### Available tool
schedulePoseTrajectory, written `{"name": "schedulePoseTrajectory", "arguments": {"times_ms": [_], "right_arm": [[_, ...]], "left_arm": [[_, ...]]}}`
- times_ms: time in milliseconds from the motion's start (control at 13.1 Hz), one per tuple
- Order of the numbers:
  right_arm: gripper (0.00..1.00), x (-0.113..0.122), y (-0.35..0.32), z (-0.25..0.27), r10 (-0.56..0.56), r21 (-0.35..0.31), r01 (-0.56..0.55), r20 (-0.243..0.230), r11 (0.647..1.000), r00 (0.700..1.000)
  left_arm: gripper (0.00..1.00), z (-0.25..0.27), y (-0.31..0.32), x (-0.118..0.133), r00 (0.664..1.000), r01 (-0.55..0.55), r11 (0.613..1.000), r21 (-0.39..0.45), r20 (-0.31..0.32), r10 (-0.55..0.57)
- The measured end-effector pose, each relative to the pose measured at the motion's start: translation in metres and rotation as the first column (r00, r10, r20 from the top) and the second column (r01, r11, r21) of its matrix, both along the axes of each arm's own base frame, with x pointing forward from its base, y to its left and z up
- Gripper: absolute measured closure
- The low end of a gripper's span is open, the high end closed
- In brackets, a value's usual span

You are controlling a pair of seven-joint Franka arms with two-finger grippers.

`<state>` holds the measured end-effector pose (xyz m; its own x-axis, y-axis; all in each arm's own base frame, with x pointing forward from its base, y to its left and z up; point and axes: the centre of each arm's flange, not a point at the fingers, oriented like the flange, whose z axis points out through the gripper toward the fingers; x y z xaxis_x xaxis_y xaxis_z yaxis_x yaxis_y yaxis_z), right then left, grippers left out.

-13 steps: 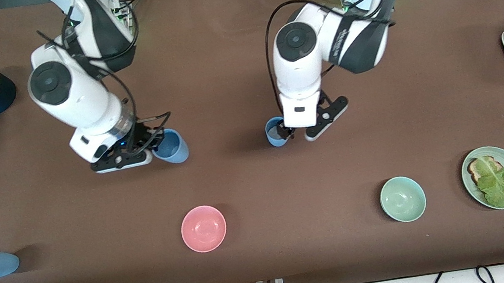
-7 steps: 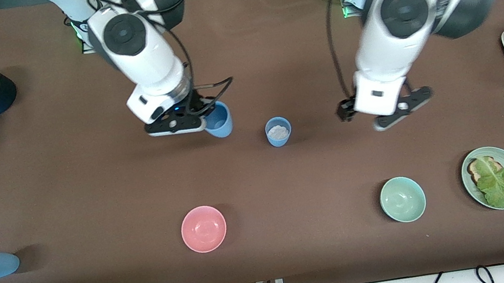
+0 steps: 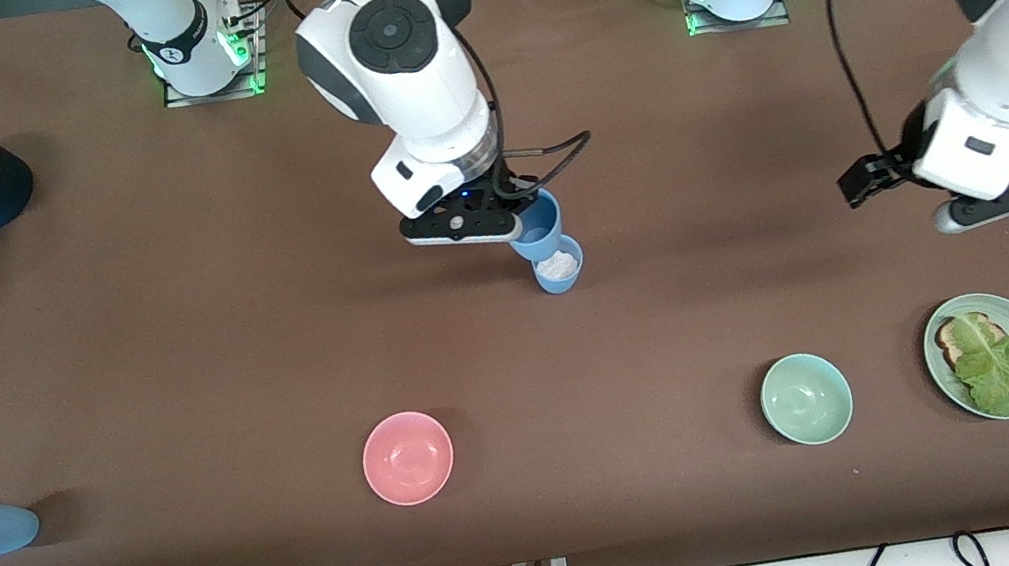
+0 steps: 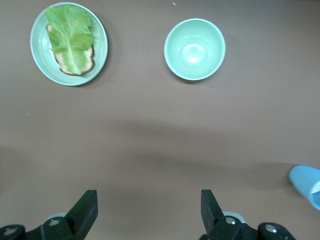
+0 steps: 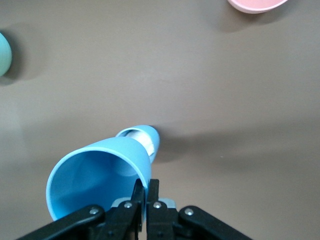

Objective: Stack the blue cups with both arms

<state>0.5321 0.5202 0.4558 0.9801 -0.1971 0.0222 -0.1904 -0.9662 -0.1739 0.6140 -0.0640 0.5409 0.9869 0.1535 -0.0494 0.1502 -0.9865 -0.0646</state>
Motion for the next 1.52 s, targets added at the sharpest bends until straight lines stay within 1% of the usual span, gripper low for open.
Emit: {"name": "schedulePoseTrajectory", "arguments": {"times_ms": [228,381,533,761,913,1142,1370,1522], "right_arm": [[0.96,-0.006,0.024,-0.016,-0.011,-0.002,0.011,-0.005,1.0,1.0],[0.96,-0.01,0.031,-0.03,-0.005,-0.031,0.005,-0.001,1.0,1.0],[0.96,-0.009,0.029,-0.042,-0.005,-0.057,0.005,-0.002,0.998,1.0],[0.96,-0.007,0.026,-0.052,-0.006,-0.077,0.006,-0.002,0.997,1.0],[0.96,-0.007,0.027,-0.055,-0.005,-0.073,0.006,0.005,0.997,1.0],[0.96,-0.004,0.03,-0.059,-0.005,-0.052,0.007,0.029,0.999,1.0],[0.96,-0.002,0.032,-0.075,-0.005,-0.053,0.007,0.031,0.999,1.0],[0.96,-0.002,0.033,-0.082,-0.003,-0.059,0.005,0.032,0.998,0.999]], "left_arm": [[0.08,0.003,0.05,0.002,0.998,0.061,0.998,-0.017,-0.006,-0.061],[0.08,0.004,0.062,0.0,0.996,0.086,0.996,-0.026,-0.009,-0.086],[0.08,0.004,0.07,-0.001,0.994,0.11,0.994,-0.029,-0.015,-0.11],[0.08,0.002,0.085,-0.001,0.987,0.159,0.987,-0.036,-0.021,-0.159],[0.08,0.001,0.094,-0.002,0.985,0.17,0.985,-0.038,-0.024,-0.171],[0.08,0.001,0.094,-0.003,0.979,0.199,0.979,-0.043,-0.031,-0.2],[0.08,0.003,0.103,-0.006,0.976,0.212,0.976,-0.047,-0.036,-0.214],[0.08,0.013,0.105,-0.01,0.976,0.212,0.976,-0.046,-0.029,-0.214]]}}
